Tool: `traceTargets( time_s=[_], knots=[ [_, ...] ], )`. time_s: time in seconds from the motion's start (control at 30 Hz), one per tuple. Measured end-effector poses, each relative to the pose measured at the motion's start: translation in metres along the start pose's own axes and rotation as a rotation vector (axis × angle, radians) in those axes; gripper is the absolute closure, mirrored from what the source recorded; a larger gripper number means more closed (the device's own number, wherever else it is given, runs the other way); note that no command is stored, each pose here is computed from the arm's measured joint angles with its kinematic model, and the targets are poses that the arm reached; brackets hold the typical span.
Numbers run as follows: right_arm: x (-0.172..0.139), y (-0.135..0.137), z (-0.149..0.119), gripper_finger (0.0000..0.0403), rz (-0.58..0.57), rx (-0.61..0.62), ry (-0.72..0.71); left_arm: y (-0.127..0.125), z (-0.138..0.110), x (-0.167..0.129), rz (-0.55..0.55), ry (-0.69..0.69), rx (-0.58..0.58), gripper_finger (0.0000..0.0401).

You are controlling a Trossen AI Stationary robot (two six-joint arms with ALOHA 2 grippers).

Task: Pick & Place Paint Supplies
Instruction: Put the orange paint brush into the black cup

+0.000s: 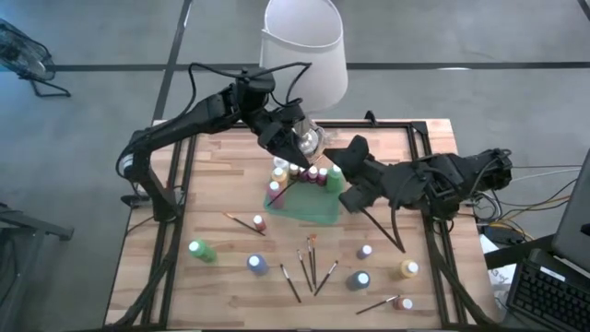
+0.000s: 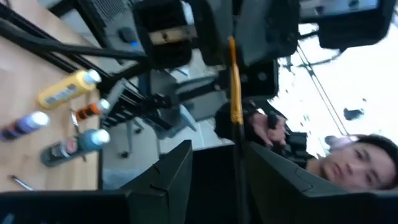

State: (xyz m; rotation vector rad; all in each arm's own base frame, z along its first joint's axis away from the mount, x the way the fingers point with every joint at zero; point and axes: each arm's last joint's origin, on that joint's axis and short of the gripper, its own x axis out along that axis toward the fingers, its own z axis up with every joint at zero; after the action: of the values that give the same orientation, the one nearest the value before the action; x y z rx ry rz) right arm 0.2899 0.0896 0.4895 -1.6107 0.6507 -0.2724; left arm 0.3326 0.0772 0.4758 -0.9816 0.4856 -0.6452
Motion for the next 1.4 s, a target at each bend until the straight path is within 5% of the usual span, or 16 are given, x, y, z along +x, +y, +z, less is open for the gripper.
traceTargets(
  time_s=[1.0,1.4],
  knots=[
    [0.013,0.002,-0.005,0.0395,0.008,0.004,0.092,0.002,-0.001,0.008,-0.071,0.077,0.024,0.0250],
    [0.012,0.001,-0.006,0.0395,0.004,0.011,0.092,0.007,0.000,0.010,-0.062,0.073,0.032,0.0389]
  ],
)
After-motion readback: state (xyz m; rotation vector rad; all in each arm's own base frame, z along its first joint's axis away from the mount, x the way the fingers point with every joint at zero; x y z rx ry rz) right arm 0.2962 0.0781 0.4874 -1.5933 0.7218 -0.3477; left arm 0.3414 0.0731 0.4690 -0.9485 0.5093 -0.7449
